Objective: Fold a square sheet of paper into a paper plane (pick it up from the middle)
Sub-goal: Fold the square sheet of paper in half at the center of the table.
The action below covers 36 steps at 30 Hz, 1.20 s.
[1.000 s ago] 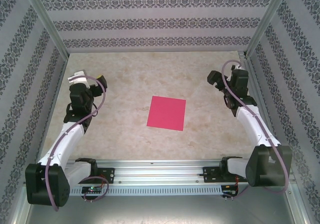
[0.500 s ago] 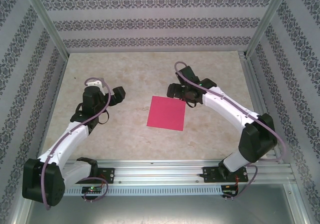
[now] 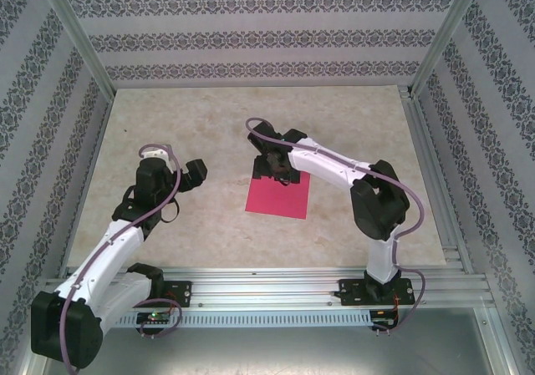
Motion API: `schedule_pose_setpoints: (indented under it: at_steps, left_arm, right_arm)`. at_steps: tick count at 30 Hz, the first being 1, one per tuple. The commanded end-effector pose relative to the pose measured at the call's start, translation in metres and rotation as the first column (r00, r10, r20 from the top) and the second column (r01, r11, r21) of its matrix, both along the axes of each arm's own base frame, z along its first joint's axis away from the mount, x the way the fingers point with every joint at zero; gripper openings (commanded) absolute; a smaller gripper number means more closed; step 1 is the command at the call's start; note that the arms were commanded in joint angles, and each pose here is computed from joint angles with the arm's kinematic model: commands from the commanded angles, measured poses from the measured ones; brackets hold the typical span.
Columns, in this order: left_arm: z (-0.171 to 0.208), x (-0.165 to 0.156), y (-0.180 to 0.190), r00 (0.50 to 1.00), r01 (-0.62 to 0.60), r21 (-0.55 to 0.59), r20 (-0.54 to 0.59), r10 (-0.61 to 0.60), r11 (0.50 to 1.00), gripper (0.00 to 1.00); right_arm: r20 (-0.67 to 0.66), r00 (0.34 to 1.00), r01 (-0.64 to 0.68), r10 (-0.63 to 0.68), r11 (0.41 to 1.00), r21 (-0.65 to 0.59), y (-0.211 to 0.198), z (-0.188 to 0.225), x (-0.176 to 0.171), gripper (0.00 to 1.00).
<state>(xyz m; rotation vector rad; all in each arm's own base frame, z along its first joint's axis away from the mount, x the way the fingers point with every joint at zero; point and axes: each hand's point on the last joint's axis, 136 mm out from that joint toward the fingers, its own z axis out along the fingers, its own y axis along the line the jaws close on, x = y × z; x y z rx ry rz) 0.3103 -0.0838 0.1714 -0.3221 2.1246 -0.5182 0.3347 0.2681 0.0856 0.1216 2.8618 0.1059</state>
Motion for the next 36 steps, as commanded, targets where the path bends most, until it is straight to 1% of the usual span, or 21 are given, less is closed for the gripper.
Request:
schedule_pose_setpoints:
  at_steps: [1, 8, 10, 12, 17, 23, 24, 27, 32, 36]
  left_arm:
    - [-0.001, 0.000, -0.001, 1.000, 0.015, 0.036, -0.010, -0.014, 0.999, 1.00]
    - [-0.002, 0.007, -0.006, 0.998, 0.053, 0.065, -0.024, -0.052, 0.996, 1.00]
    - [-0.004, 0.008, -0.007, 0.998, 0.057, 0.069, -0.026, -0.055, 0.996, 1.00]
    - [-0.004, 0.009, -0.007, 0.998, 0.061, 0.069, -0.028, -0.059, 0.996, 1.00]
    - [-0.007, 0.012, -0.010, 0.997, 0.073, 0.069, -0.038, -0.070, 0.995, 1.00]
    - [-0.011, 0.013, -0.011, 0.996, 0.082, 0.080, -0.051, -0.078, 0.993, 1.00]
    - [-0.013, 0.013, -0.011, 0.995, 0.082, 0.080, -0.057, -0.077, 0.993, 1.00]
    - [-0.013, 0.012, -0.011, 0.995, 0.084, 0.078, -0.065, -0.079, 0.993, 1.00]
    - [-0.016, 0.011, -0.010, 0.995, 0.076, 0.073, -0.072, -0.071, 0.994, 1.00]
    - [-0.014, 0.008, -0.009, 0.995, 0.073, 0.073, -0.080, -0.067, 0.995, 1.00]
  right_arm:
    - [-0.007, 0.998, 0.065, -0.066, 0.998, -0.025, -0.005, -0.005, 0.012, 0.85]
    - [-0.069, 0.995, 0.073, -0.078, 0.994, -0.079, -0.009, -0.035, 0.010, 0.82]
    - [-0.081, 0.995, 0.054, -0.061, 0.994, -0.095, -0.008, -0.039, 0.010, 0.84]
    - [-0.096, 0.993, 0.061, -0.071, 0.993, -0.105, -0.011, -0.046, 0.009, 0.84]
    - [-0.136, 0.987, 0.070, -0.080, 0.994, -0.081, -0.009, -0.064, 0.008, 0.84]
    - [-0.166, 0.984, 0.054, -0.069, 0.994, -0.093, -0.010, -0.082, 0.000, 0.84]
    - [-0.176, 0.982, 0.050, -0.066, 0.994, -0.097, -0.011, -0.085, -0.002, 0.82]
    - [-0.167, 0.985, 0.038, -0.053, 0.995, -0.091, -0.010, -0.088, -0.006, 0.81]
    - [-0.202, 0.979, 0.018, -0.039, 0.994, -0.104, -0.009, -0.097, -0.010, 0.81]
    - [-0.190, 0.981, 0.021, -0.037, 0.996, -0.086, -0.007, -0.094, -0.008, 0.78]
